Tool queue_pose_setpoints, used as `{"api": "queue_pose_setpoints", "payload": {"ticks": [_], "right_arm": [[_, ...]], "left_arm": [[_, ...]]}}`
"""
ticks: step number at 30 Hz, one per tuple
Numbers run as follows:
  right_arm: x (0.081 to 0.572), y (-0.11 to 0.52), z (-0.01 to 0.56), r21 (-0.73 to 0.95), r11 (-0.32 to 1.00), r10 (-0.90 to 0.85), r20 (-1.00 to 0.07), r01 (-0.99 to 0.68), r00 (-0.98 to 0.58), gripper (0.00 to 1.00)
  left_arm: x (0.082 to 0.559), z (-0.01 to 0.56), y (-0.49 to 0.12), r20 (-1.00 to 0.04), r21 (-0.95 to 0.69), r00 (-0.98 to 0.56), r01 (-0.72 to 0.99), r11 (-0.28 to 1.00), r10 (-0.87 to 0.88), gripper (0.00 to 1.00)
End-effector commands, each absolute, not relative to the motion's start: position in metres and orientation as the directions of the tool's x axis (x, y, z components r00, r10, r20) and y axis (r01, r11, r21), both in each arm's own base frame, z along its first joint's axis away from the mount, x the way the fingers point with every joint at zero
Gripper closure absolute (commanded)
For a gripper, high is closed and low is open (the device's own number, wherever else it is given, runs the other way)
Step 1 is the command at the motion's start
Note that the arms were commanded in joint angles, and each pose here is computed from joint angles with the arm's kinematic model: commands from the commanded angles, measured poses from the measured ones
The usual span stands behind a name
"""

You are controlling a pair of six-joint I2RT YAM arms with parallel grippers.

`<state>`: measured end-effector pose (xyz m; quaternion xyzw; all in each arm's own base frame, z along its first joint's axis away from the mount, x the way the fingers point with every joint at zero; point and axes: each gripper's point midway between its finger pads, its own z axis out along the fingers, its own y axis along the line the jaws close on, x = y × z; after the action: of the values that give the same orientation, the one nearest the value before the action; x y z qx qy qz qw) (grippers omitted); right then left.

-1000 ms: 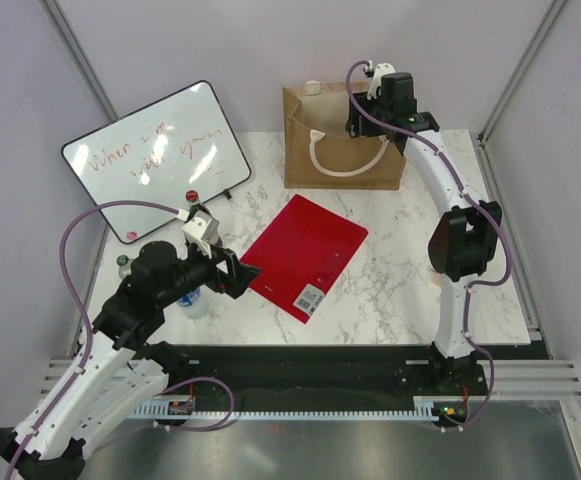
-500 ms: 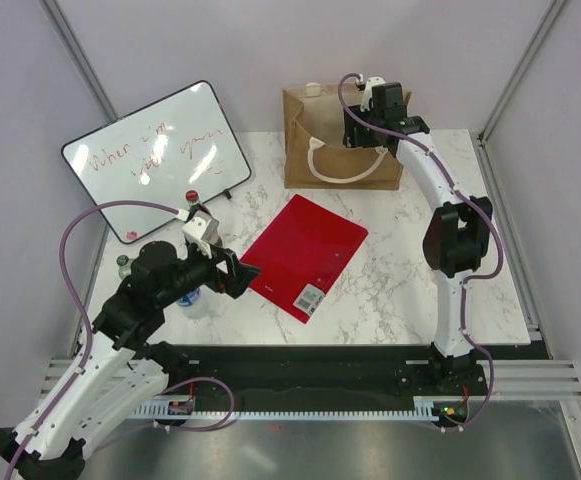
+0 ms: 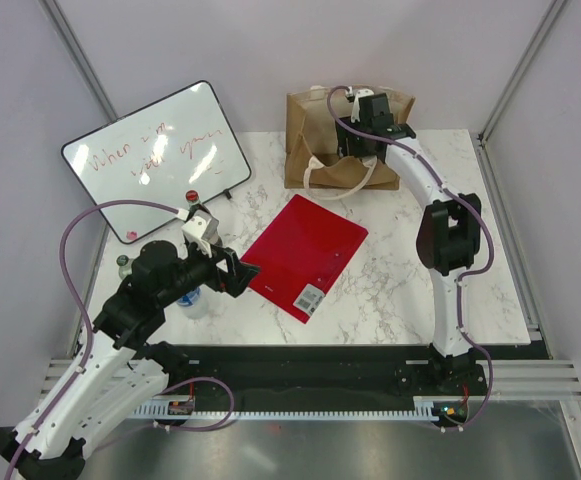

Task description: Place the beverage into the canvas bag

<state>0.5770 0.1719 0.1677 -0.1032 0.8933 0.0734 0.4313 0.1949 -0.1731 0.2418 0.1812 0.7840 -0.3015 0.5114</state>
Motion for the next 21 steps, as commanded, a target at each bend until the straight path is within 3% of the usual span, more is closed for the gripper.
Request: {"api": "queue_pose_setpoints", "payload": {"ticks": [1,9,21], "right_arm": [[0.594,0.160,0.175,0.015,0.984,-0.088,-0.827,-0.177,-0.555,0.75],[0.590,0.156,0.161,0.003,0.987,-0.093,-0.809,-0.162,-0.581,0.51],[0.594,0.156,0.174,0.000,0.988,-0.090,-0.816,-0.156,-0.571,0.39]], "left_arm": [[0.197,0.245,-0.175,-0.920,-0.272,-0.392,0.605,0.749,-0.017,0.00],[0.197,0.246,-0.173,-0.922,-0.270,-0.387,0.600,0.753,-0.022,0.00],[0.197,0.247,-0.173,-0.923,-0.268,-0.383,0.600,0.754,-0.023,0.00]]}}
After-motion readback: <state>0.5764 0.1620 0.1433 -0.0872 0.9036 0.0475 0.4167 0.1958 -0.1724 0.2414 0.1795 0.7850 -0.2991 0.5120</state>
